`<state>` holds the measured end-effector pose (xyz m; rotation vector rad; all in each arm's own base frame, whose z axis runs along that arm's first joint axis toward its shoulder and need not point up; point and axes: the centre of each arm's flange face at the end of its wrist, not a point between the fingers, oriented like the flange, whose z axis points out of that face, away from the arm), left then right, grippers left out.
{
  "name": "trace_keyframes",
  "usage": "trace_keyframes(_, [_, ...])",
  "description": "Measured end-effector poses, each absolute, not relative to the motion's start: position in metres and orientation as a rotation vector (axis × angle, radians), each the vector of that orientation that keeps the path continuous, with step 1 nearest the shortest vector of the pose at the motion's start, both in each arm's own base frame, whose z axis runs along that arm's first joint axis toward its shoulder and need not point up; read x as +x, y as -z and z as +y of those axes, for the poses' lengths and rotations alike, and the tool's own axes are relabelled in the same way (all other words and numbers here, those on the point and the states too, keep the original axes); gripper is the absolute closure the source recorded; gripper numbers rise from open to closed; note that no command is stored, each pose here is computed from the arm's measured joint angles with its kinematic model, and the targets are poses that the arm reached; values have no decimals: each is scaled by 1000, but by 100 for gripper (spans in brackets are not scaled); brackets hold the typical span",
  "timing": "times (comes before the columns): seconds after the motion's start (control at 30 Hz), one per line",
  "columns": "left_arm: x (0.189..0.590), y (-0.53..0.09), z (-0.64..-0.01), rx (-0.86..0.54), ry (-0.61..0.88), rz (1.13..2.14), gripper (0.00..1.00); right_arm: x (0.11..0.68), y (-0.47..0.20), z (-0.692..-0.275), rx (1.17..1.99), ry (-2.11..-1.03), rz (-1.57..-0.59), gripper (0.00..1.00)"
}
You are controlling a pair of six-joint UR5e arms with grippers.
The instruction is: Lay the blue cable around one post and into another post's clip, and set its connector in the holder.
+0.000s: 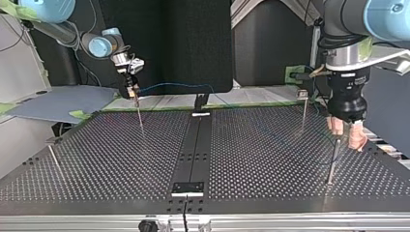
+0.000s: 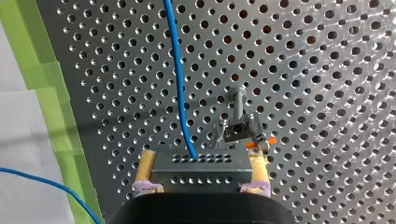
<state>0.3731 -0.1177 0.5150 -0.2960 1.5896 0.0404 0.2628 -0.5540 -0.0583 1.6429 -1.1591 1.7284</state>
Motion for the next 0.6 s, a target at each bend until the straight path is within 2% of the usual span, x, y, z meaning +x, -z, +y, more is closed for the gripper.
trace_keyframes(0.6, [371,-514,-124,-164,-147,1612,0,265,58,-553,1648,-1729,-1158,100])
